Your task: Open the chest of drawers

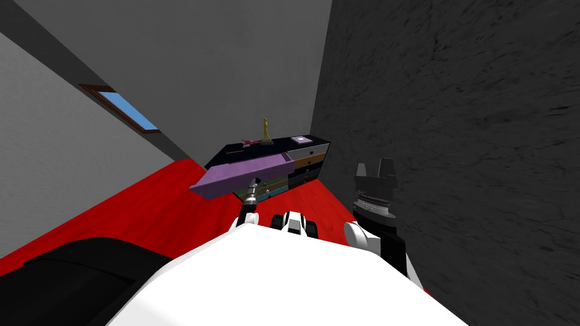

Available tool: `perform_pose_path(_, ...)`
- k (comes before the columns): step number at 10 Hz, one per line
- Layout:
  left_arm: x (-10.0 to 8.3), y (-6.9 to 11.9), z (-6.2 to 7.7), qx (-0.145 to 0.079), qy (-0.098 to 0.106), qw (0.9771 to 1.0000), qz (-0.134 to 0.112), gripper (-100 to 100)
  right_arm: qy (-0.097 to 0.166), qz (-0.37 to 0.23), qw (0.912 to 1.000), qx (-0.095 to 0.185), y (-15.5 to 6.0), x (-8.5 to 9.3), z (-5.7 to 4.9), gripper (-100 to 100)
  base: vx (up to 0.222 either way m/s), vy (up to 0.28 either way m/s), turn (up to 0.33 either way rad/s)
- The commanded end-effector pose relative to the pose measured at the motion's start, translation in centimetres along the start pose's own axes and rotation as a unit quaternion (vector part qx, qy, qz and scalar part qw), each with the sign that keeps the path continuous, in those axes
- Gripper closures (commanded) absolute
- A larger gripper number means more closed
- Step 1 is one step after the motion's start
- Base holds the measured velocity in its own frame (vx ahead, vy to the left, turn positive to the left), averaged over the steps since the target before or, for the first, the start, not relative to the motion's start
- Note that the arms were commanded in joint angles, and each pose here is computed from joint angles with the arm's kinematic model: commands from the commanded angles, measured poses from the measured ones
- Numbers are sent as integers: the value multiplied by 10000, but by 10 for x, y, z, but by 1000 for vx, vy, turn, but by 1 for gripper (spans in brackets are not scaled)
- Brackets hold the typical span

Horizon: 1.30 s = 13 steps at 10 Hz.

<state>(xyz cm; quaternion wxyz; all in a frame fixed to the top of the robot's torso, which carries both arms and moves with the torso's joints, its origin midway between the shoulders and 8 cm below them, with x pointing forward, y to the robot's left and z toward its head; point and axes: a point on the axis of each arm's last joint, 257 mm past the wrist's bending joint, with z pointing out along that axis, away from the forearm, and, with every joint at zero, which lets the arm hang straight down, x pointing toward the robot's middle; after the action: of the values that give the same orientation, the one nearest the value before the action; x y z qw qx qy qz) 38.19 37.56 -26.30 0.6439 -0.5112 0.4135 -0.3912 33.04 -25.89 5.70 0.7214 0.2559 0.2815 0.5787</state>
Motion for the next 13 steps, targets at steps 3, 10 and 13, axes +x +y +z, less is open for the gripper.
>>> perform_pose_path(3,-7,8,5,-61,-52,10000,42,100,0,-1,10000,0,0,0,0,0,-139,-75,-38)
perform_pose_path(10,-84,9,59,-62,-716,9965,424,-100,1,-3,10000,1,0,0,0,0,-149,-22,-266)
perform_pose_path(13,-124,8,67,-101,-1079,9926,544,-100,1,-1,10000,0,0,0,0,0,-128,-24,-233)
